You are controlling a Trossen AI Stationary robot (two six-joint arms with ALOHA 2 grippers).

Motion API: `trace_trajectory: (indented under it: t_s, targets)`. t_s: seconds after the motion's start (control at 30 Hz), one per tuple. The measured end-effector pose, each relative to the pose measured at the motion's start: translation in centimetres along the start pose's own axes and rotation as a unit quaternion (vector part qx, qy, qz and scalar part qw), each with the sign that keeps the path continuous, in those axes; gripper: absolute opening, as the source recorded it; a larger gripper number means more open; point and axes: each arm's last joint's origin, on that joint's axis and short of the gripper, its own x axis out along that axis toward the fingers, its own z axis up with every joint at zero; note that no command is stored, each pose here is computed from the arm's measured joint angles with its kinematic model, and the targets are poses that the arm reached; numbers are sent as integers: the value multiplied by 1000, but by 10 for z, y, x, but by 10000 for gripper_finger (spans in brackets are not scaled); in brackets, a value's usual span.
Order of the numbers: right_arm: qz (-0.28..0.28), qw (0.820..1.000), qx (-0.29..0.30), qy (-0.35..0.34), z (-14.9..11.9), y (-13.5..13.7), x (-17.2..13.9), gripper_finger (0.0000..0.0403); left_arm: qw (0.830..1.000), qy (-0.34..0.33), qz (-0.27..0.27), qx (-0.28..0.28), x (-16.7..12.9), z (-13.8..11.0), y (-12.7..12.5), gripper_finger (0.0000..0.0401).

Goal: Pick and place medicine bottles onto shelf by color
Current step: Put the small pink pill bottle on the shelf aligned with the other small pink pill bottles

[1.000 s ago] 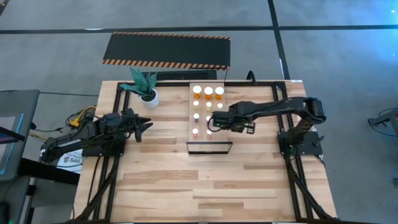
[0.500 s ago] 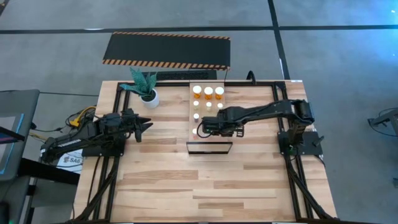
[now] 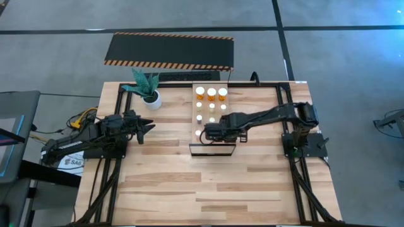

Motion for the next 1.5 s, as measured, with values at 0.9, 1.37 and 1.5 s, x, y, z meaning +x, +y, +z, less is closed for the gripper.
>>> trace_trajectory:
  t_s: [0.9, 1.37, 1.5]
  targets:
    - [-7, 1000, -6, -13, -6, 2, 14, 123, 1000, 0, 0, 0, 0, 0, 0, 128]
    - [1, 1000, 1, -14, -1, 4, 14, 123, 1000, 0, 0, 0, 0, 0, 0, 128]
    - [1, 1000, 1, -14, -1, 4, 15, 132, 1000, 0, 0, 0, 0, 0, 0, 128]
